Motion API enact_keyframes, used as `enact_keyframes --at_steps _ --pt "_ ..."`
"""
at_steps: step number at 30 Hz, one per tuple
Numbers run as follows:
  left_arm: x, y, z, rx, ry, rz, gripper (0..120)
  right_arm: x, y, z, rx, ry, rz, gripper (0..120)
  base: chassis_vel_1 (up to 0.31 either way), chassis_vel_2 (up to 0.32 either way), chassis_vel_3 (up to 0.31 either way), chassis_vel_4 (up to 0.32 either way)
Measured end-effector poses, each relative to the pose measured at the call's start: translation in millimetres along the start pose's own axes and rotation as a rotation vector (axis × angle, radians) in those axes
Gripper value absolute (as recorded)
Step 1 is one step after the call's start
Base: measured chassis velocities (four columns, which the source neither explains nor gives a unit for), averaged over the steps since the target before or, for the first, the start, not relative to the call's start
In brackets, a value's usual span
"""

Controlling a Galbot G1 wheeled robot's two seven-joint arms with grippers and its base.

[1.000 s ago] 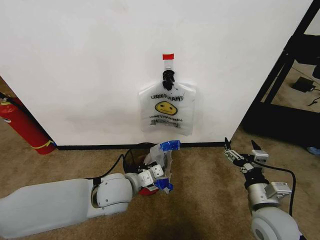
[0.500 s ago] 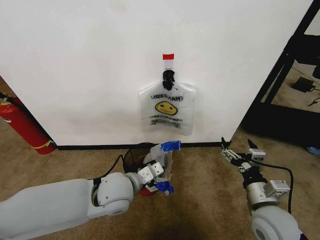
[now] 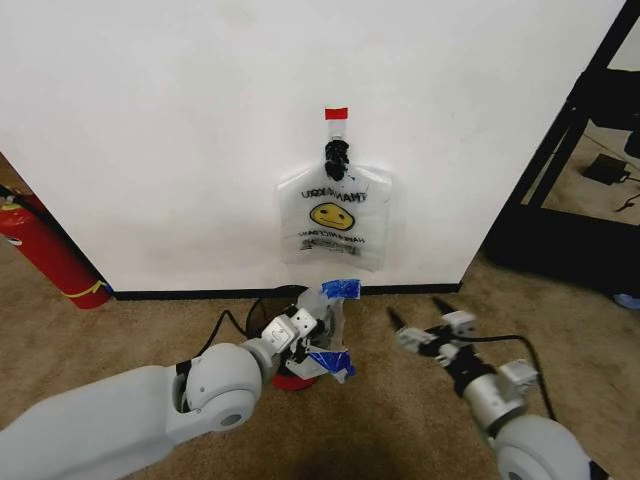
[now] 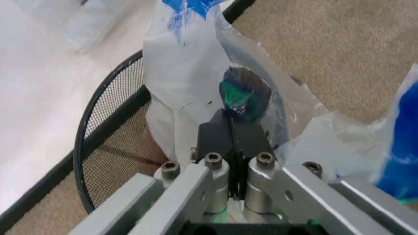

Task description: Pick up the garbage bag from the wall and place it over the trash bin.

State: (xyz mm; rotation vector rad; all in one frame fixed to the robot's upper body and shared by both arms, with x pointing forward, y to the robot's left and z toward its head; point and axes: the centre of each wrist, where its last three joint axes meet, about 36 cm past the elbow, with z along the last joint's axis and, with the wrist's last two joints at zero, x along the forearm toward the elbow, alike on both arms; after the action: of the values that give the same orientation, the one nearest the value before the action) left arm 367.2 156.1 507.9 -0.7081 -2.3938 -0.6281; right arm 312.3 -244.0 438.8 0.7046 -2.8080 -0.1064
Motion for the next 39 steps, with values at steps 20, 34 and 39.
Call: enact_keyframes --at_steps 20,34,39 --pt "-12 -20 -22 -0.020 -0.028 0.060 0 -48 -7 51 0.051 -0.012 -0.052 100 0.000 0.000 0.000 0.000" --pt "-12 -19 -19 -0.011 -0.020 0.053 0 -87 -1 71 0.146 0.011 -0.081 100 0.000 0.000 0.000 0.000" --pt "-8 -16 -15 -0.002 -0.015 0.046 0 -99 6 75 0.162 0.008 -0.102 100 0.000 0.000 0.000 0.000"
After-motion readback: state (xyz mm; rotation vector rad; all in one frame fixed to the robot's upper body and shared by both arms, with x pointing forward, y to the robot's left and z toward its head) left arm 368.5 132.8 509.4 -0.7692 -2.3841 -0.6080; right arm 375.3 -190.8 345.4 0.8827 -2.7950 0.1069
